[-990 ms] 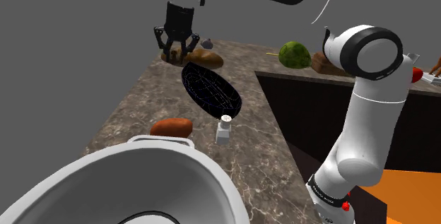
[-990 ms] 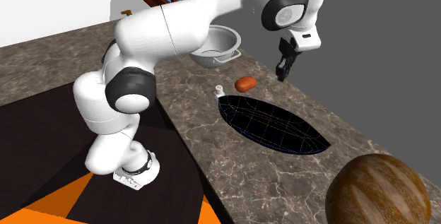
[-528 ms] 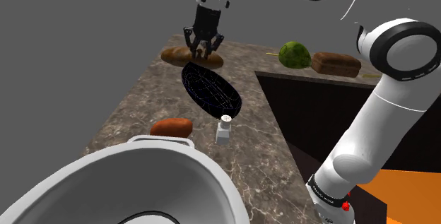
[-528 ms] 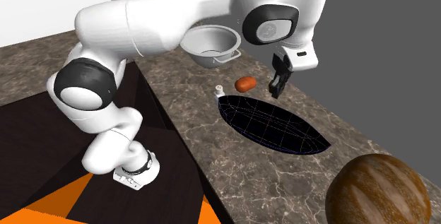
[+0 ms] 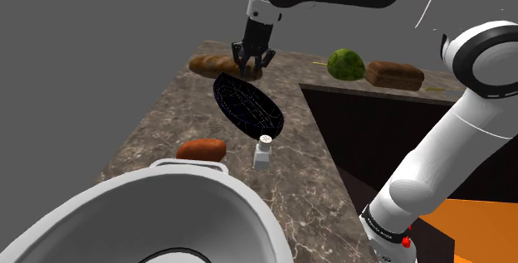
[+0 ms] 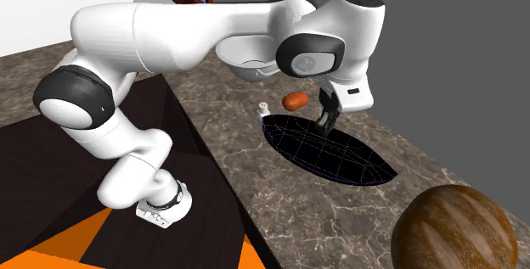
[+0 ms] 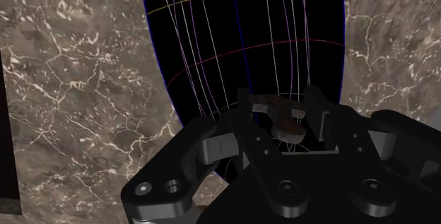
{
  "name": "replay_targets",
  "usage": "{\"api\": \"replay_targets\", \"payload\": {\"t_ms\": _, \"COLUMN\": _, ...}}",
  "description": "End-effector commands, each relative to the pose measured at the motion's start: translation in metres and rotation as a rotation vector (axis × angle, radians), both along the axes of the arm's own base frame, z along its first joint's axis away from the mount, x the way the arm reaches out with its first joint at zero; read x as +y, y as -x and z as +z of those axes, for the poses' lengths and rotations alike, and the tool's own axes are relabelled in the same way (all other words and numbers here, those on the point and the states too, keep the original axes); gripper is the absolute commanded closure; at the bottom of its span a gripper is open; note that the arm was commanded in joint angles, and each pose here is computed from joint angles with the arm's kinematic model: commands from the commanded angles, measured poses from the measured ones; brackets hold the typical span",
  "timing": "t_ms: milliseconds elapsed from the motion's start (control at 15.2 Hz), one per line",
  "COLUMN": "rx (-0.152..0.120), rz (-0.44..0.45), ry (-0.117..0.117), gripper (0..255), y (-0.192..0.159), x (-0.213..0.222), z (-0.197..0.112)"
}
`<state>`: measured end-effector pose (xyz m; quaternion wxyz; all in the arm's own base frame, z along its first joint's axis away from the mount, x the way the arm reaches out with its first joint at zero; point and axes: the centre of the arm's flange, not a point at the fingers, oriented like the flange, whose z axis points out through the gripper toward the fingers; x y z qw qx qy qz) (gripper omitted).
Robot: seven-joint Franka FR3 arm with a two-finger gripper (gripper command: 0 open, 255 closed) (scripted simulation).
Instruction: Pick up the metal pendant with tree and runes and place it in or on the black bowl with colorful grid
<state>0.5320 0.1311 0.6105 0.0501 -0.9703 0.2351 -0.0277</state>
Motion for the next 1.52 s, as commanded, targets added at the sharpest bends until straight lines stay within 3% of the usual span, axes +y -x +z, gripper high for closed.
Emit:
{"api": "replay_targets", "payload": {"t_ms": 0, "rx": 0.000, "rz": 0.000, "ry": 0.000, "gripper": 255, "y": 0.000, "x": 0.000, "z": -0.010}}
{"api": "replay_targets", "payload": {"t_ms": 396, "rx": 0.000, "rz": 0.000, "ry": 0.000, "gripper": 255, "y": 0.000, "x": 0.000, "z": -0.041}}
{"api": "replay_targets", "payload": {"t_ms": 924, "rx": 0.000, "rz": 0.000, "ry": 0.000, "gripper": 255, "y": 0.000, "x": 0.000, "z": -0.043}}
{"api": "replay_targets", "payload": {"t_ms": 990, "rx": 0.000, "rz": 0.000, "ry": 0.000, "gripper": 0, "y": 0.000, "x": 0.000, "z": -0.043}}
{"api": "replay_targets", "payload": {"t_ms": 1320, "rx": 0.000, "rz": 0.000, "ry": 0.000, "gripper": 0, "y": 0.000, "x": 0.000, "z": -0.043}}
{"api": "replay_targets", "payload": {"t_ms": 1452, "rx": 0.000, "rz": 0.000, "ry": 0.000, "gripper": 0, "y": 0.002, "x": -0.002, "z": -0.017}}
